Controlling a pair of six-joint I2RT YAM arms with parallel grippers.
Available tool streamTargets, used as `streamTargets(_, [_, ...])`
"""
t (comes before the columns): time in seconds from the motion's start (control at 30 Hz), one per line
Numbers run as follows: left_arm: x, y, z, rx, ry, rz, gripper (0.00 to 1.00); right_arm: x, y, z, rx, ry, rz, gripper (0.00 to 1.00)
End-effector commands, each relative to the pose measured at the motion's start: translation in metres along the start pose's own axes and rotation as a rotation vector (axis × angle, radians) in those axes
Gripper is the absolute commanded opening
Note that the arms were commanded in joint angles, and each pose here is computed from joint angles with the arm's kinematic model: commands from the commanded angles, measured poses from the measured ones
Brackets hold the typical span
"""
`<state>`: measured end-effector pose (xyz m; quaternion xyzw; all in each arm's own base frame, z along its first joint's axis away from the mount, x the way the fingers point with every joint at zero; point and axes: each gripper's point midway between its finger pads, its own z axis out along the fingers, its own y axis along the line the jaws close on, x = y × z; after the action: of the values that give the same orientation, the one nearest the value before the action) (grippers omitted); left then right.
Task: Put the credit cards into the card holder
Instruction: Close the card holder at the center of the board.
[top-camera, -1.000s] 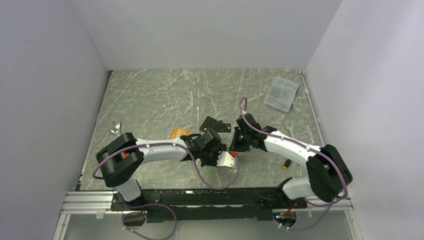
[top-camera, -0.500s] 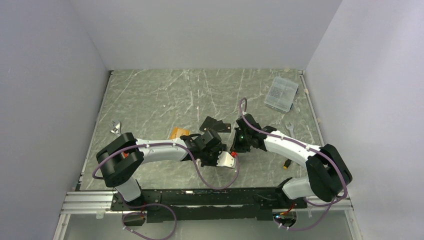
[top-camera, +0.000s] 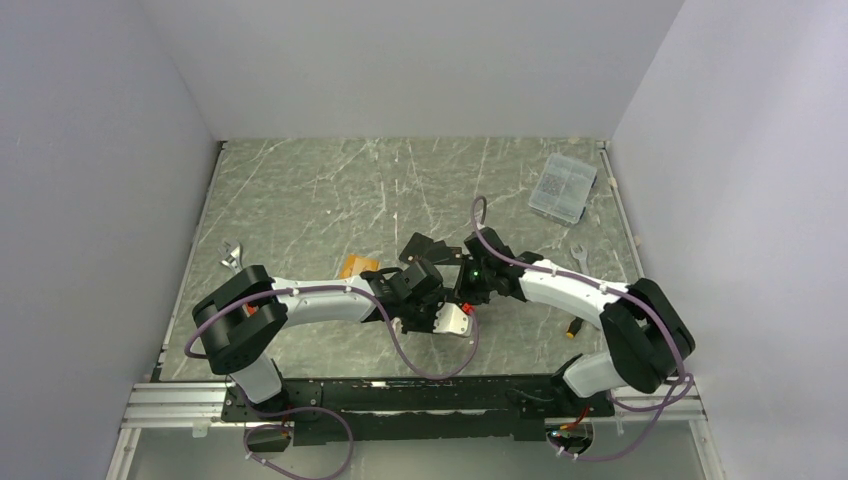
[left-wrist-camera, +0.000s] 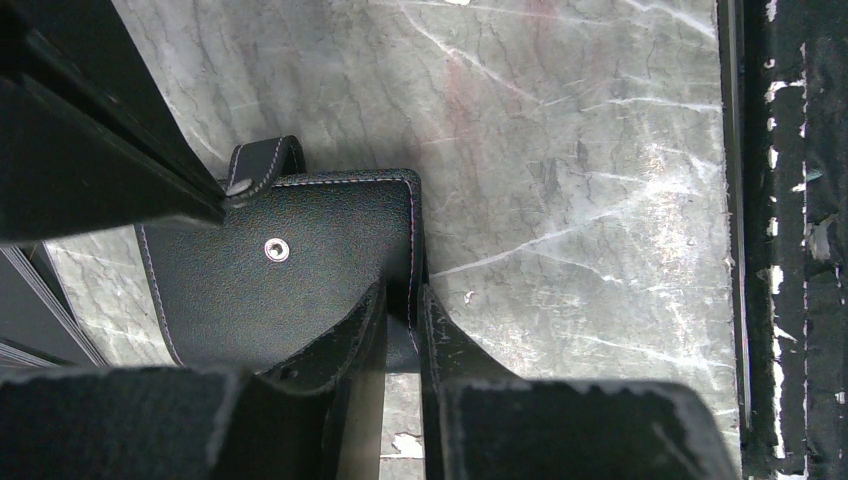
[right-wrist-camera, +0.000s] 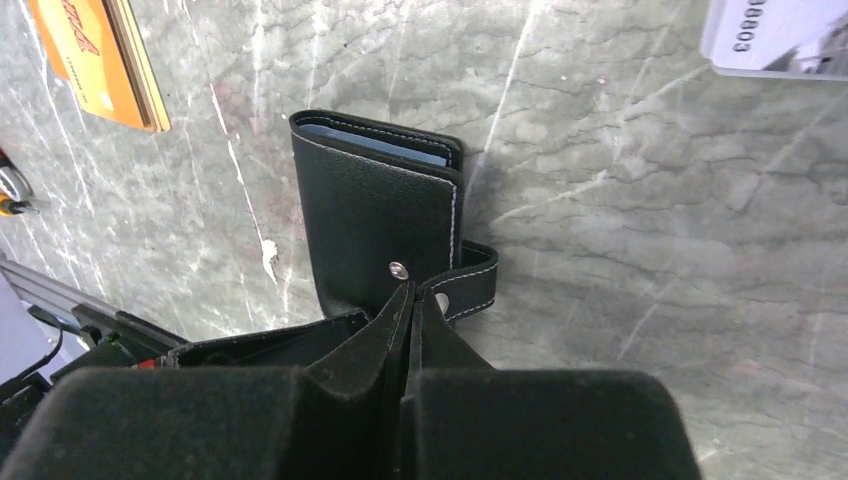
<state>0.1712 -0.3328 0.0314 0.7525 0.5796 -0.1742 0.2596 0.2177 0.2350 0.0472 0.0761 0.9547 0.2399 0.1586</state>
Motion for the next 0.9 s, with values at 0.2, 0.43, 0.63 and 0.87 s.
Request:
streamTargets(0.2, [0.029,-0.012,0.001,0.029,0.113,-0.039,0.16,-0.005,0.025,0.009,-0.047,-0.023,0.039,0.00])
streamTargets(0.43, [0.029,-0.012,0.002,0.036,0.114,-0.039,0.15,-0.003,0.027,0.012,-0.057,-0.034,0.063,0.00])
streamTargets(0.63, [0.029,-0.014,0.002,0.045,0.117,-0.041,0.14,-0.002,0.026,0.016,-0.044,-0.036,0.062,0.00])
streamTargets(0.87, [0.030,-0.015,0.001,0.049,0.120,-0.042,0.13,-0.001,0.020,0.020,-0.025,-0.047,0.067,0.00])
